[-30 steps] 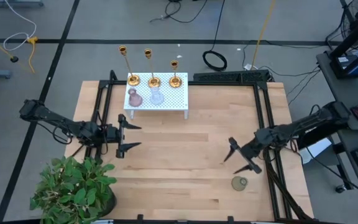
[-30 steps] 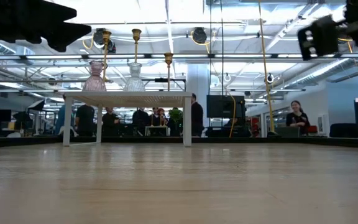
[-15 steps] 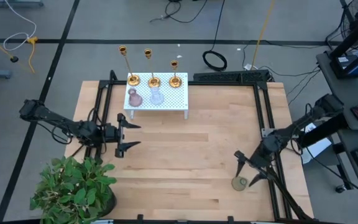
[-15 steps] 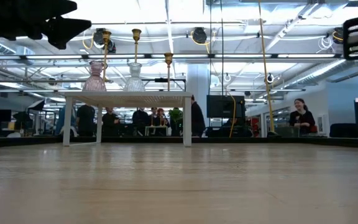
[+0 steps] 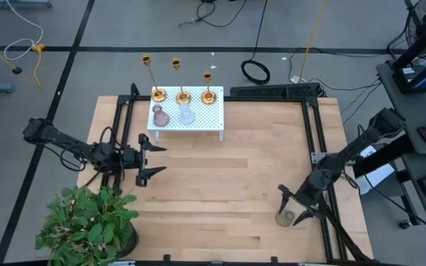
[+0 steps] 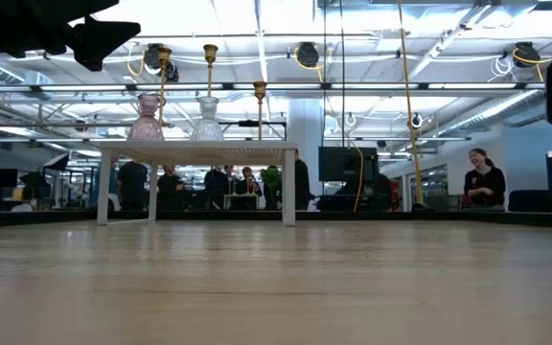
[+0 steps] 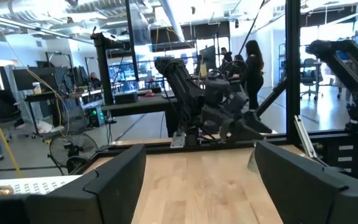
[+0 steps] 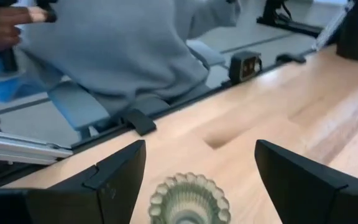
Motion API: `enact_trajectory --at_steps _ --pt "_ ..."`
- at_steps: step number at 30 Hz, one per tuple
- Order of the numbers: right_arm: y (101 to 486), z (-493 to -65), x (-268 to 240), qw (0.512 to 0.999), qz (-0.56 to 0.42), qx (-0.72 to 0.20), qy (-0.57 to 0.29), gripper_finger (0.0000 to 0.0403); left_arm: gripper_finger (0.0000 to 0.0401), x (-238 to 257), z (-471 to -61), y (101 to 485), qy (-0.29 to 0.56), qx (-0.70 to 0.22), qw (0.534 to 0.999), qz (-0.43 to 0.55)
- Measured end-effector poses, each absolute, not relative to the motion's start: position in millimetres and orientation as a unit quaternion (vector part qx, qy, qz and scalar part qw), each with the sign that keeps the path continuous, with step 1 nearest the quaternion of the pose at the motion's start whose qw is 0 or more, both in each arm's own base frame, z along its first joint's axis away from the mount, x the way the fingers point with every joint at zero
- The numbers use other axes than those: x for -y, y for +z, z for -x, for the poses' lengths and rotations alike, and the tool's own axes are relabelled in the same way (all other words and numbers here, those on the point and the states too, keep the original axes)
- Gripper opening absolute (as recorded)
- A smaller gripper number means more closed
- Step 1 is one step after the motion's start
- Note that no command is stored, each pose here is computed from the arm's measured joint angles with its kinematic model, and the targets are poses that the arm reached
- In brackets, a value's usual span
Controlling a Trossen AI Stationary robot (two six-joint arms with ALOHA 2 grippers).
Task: Pick & Place candle stick holders
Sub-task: Put the green candle holder on the shelf
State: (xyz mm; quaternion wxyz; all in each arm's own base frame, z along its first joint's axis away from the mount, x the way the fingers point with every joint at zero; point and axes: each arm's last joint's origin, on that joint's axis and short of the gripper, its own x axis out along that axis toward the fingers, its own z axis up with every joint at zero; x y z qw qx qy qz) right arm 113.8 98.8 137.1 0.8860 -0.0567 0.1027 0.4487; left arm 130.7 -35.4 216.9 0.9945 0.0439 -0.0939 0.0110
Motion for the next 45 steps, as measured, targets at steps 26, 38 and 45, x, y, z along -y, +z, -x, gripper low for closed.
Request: enact_trajectory --at_steps 26,38,45 --pt "116.0 -126.4 -101.6 0.896 0.056 -0.155 0.412 0.0153 0.031 35.4 -130.7 217.0 0.011 0.095 0.994 -0.044" --pt "122.7 -151.6 -69.3 0.98 0.016 -0.121 0.158 0.016 0.031 35.4 -130.7 216.9 0.011 0.094 0.994 -0.045" --pt "127.4 -166.8 -36.9 0.994 -0.002 -0.112 0.013 0.0148 0.031 35.4 -130.7 216.9 0.012 0.094 0.994 -0.054"
